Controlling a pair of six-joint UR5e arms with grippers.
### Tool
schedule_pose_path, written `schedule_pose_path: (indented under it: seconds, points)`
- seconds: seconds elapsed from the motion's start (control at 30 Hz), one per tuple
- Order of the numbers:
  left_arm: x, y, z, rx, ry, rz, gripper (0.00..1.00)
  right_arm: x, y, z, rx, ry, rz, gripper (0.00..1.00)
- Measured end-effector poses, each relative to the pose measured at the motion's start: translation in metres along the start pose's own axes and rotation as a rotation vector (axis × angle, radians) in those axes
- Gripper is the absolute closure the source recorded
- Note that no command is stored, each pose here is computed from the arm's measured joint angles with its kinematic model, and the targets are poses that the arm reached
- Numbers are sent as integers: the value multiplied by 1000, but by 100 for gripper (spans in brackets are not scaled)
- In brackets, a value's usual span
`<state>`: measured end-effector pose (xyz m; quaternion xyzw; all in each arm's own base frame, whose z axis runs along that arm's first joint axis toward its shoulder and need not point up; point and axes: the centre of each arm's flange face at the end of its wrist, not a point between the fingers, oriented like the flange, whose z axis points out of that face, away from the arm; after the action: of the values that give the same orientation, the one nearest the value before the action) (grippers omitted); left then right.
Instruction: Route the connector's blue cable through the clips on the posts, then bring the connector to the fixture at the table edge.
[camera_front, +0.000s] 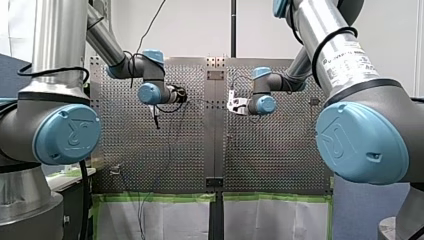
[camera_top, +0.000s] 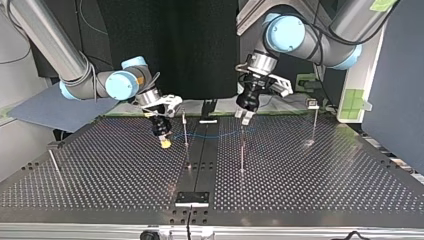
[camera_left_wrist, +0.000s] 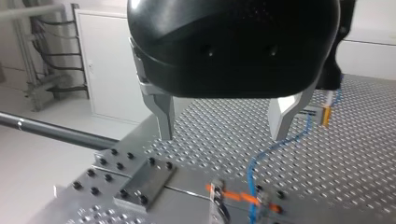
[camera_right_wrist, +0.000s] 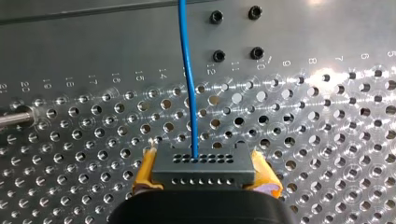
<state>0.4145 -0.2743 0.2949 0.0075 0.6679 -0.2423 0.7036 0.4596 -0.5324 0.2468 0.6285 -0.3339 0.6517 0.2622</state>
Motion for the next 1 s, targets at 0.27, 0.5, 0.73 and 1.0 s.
schedule_pose_path:
  seconds: [0.27,0.5,0.73,1.0]
  points:
    - [-10,-25,9,21,-63,29,0,0,2,0,-2,1,0,100]
    - [2,-45,19,8,-26,79,0,-1,2,0,-3,-3,0,100]
    - [21,-68,27,-8,34,142,0,-1,2,0,-3,-7,-3,100]
    - [43,-95,36,-16,78,214,0,-1,2,-1,-4,-9,-5,100]
